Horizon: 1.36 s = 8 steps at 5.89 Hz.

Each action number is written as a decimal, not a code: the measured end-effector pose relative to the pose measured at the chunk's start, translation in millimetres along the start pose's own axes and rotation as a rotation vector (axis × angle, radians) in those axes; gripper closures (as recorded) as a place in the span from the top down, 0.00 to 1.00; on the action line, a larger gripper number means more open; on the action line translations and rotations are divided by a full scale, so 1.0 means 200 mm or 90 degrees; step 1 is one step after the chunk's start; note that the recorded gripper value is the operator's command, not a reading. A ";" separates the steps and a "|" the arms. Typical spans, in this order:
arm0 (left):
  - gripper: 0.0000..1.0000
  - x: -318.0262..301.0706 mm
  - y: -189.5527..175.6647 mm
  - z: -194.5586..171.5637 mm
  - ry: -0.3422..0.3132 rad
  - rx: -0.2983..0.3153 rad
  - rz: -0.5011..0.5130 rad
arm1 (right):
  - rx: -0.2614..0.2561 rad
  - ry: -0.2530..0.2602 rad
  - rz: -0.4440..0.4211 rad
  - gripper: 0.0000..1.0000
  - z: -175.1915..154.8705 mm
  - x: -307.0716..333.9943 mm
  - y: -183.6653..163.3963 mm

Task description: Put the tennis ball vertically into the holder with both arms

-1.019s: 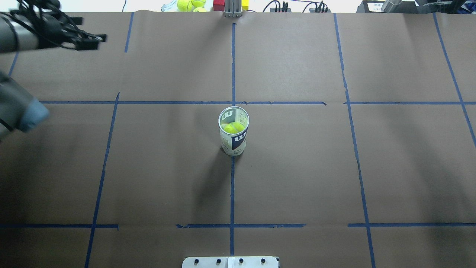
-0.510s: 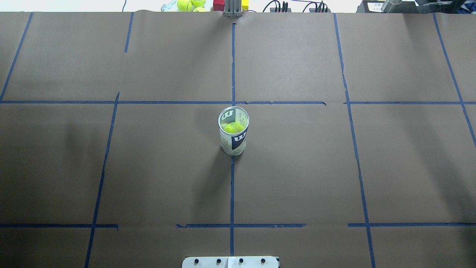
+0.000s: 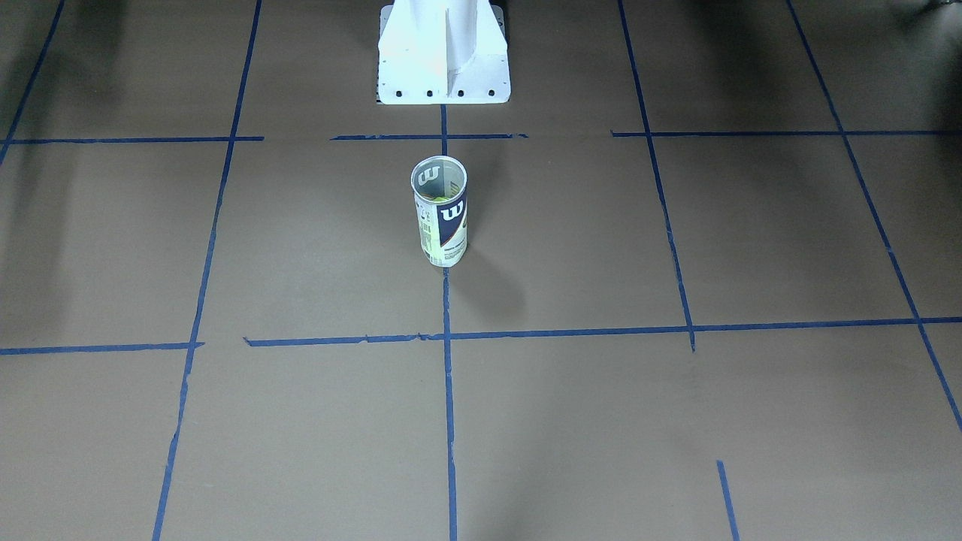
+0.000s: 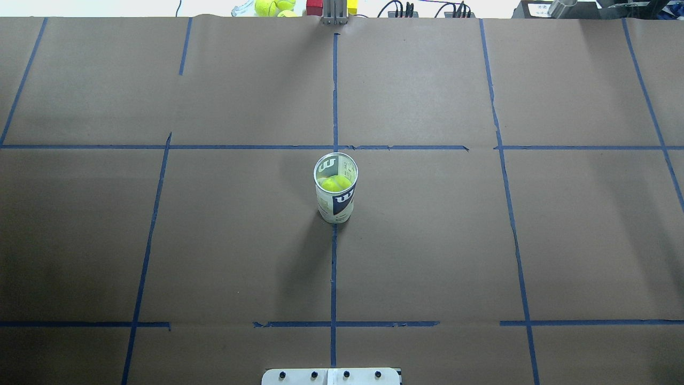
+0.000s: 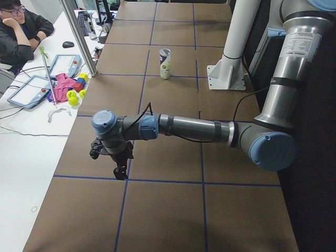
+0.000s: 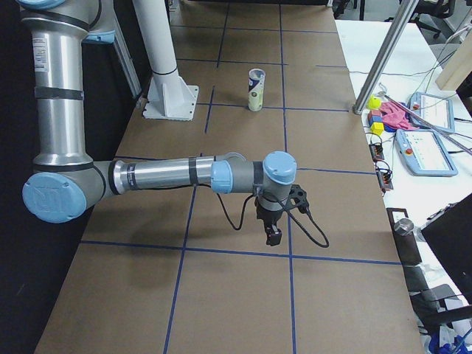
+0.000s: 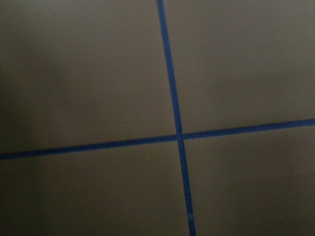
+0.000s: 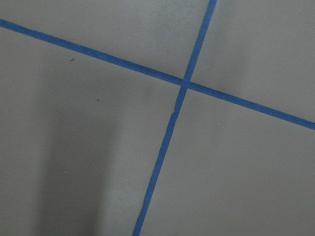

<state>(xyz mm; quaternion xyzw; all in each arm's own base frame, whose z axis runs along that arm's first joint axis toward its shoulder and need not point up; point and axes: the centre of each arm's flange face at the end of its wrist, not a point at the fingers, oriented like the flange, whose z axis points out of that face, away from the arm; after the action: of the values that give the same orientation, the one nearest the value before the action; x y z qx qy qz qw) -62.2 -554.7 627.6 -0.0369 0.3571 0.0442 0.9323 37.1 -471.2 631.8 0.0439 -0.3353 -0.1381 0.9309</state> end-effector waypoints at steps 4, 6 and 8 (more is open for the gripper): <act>1.00 -0.11 0.17 0.18 -0.001 -0.008 0.001 | 0.003 -0.002 0.012 1.00 0.02 0.01 0.04; 1.00 -0.02 0.15 0.22 -0.005 -0.014 0.028 | 0.001 -0.002 0.013 1.00 0.03 0.02 0.04; 1.00 0.01 0.15 0.21 -0.008 -0.012 0.036 | 0.001 -0.002 0.013 1.00 0.03 0.02 0.04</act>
<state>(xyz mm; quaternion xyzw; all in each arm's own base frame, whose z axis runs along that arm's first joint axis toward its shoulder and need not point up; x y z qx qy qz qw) -36.2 -520.1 656.3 -0.0352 0.3517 0.0744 0.9325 36.9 -464.3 640.5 0.0409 -0.3373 -0.1284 0.9317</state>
